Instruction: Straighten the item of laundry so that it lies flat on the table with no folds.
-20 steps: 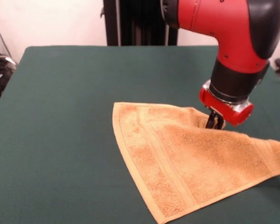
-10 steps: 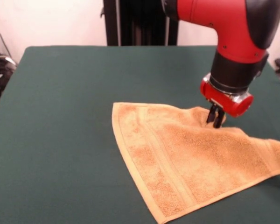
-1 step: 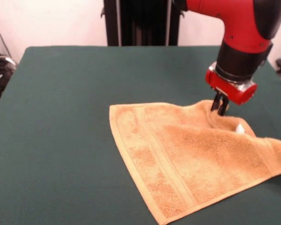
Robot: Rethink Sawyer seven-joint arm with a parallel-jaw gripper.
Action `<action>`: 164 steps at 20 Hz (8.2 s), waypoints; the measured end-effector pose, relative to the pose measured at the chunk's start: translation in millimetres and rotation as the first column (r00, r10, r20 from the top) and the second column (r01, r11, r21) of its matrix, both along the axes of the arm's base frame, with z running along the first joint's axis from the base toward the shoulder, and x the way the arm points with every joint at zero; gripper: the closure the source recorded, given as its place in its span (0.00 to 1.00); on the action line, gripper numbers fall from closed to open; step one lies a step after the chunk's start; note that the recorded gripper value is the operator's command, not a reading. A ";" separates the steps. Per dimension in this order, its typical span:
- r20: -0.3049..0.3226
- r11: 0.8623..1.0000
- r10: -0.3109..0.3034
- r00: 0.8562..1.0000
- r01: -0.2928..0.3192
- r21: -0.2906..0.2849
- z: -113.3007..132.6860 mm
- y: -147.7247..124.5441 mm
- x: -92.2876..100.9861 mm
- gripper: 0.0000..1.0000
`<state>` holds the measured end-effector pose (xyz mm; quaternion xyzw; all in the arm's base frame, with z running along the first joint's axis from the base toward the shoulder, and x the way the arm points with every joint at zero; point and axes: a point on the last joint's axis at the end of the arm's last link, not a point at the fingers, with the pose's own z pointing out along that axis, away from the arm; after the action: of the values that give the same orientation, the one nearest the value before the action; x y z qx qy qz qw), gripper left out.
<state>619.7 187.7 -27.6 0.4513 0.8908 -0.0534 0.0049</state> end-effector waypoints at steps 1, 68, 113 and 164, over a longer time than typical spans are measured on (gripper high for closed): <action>-0.007 1.000 -0.003 1.000 0.003 -0.001 -0.6 -1.0 -3.8 1.00; 0.424 0.979 0.132 0.896 -0.050 -0.199 -32.3 3.6 -69.2 1.00; 0.501 0.973 -0.023 0.865 0.135 -0.189 -35.0 12.9 -66.0 1.00; -0.210 0.945 -0.303 0.929 0.322 0.061 133.4 -68.4 -49.9 0.00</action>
<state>569.8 119.3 105.8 0.5796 0.8050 -0.0559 -0.1137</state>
